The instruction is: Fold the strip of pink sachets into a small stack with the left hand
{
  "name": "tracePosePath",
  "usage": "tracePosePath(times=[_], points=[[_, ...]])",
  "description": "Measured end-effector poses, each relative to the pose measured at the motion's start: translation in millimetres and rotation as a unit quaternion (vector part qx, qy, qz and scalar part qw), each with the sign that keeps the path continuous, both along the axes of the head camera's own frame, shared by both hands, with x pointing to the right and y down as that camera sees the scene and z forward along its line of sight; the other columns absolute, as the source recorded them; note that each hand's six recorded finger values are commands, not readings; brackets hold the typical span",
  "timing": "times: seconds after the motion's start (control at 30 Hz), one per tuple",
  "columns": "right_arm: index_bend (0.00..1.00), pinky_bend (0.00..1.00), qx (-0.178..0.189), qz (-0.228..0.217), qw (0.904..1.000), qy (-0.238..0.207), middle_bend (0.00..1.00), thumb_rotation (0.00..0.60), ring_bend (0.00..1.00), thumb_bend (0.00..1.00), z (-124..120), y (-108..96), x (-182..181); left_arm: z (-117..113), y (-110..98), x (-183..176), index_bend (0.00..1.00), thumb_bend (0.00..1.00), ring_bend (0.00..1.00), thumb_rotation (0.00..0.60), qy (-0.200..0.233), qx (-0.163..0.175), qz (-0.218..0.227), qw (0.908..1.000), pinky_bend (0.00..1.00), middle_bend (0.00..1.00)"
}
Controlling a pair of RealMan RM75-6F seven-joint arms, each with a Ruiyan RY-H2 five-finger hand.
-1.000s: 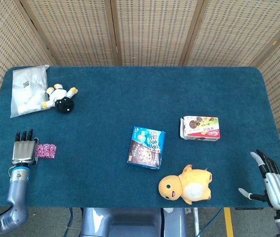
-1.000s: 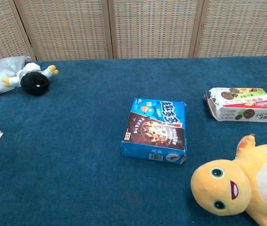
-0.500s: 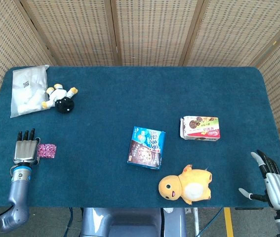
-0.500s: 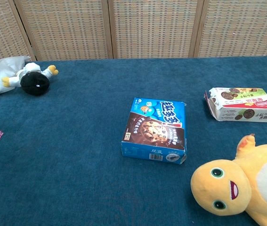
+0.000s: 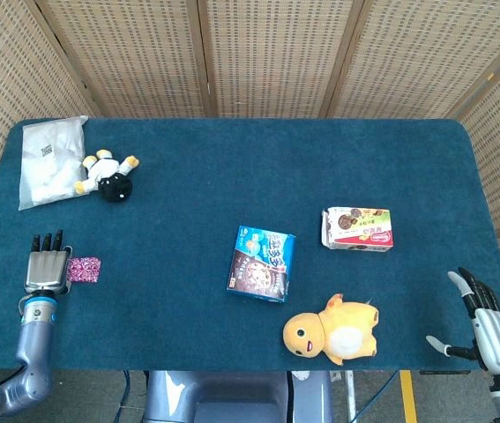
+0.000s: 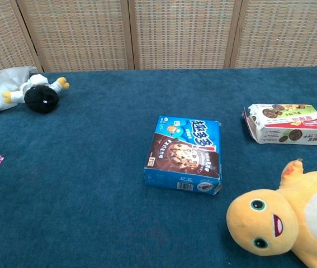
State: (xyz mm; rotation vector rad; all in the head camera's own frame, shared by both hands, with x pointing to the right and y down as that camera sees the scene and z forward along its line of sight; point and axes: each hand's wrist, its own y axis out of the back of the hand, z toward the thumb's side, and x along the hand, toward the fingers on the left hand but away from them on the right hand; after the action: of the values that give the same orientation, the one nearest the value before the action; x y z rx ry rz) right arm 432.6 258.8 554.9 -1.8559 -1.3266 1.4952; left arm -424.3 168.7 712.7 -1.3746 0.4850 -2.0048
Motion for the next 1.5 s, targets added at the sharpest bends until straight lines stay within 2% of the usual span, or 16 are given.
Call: tracePosePath(times=[0.3,0.5,0.73,0.87,1.03,1.17,1.3,1.5], points=[[0.04,0.0,0.001,-0.002,1.0,0.001,0.0,0.6,0.0,0.11,0.1,0.3,-0.5,2.0,1.9,-0.3,0.24,0.28,0.0,0.6,0.003,0.004,-0.002,1.0,0.0,0.0],[0.04,0.0,0.002,-0.002,1.0,0.002,0.0,0.6,0.0,0.11,0.0,0.3,-0.6,-0.3,-0.1,-0.5,0.23,0.28,0.0,0.6,0.011,0.01,-0.007,0.9999,0.0,0.0],[0.04,0.0,0.0,-0.002,1.0,0.002,0.0,0.6,0.0,0.11,0.0,0.4,0.0,-12.9,-2.3,5.0,0.22,0.28,0.0,0.6,0.058,0.03,-0.041,0.9971,0.0,0.0],[0.04,0.0,0.0,-0.003,1.0,0.002,0.0,0.6,0.0,0.11,0.1,0.5,-0.4,-30.2,-1.1,13.6,0.22,0.28,0.0,0.6,0.101,0.05,-0.053,0.9922,0.0,0.0],[0.04,0.0,0.002,-0.004,1.0,0.005,0.0,0.6,0.0,0.11,-0.6,0.6,0.0,-57.3,3.4,24.6,0.22,0.26,0.0,0.6,0.141,0.09,-0.041,0.985,0.0,0.0],[0.04,0.0,0.003,-0.005,1.0,0.006,0.0,0.6,0.0,0.11,-0.9,0.7,0.0,-83.1,14.4,32.7,0.13,0.25,0.0,0.6,0.178,0.123,-0.035,0.9757,0.0,0.0],[0.04,0.0,0.005,-0.009,0.9999,0.009,0.0,0.6,0.0,0.11,-1.3,0.7,-1.1,-99.7,28.6,35.7,0.01,0.24,0.0,0.6,0.191,0.132,-0.02,0.9724,0.0,0.0],[0.04,0.0,0.01,-0.012,0.9998,0.013,0.0,0.6,0.0,0.1,-2.6,0.3,-2.4,-120.9,45.5,35.9,0.0,0.23,0.0,0.6,0.188,0.146,0.013,0.9713,0.0,0.0]])
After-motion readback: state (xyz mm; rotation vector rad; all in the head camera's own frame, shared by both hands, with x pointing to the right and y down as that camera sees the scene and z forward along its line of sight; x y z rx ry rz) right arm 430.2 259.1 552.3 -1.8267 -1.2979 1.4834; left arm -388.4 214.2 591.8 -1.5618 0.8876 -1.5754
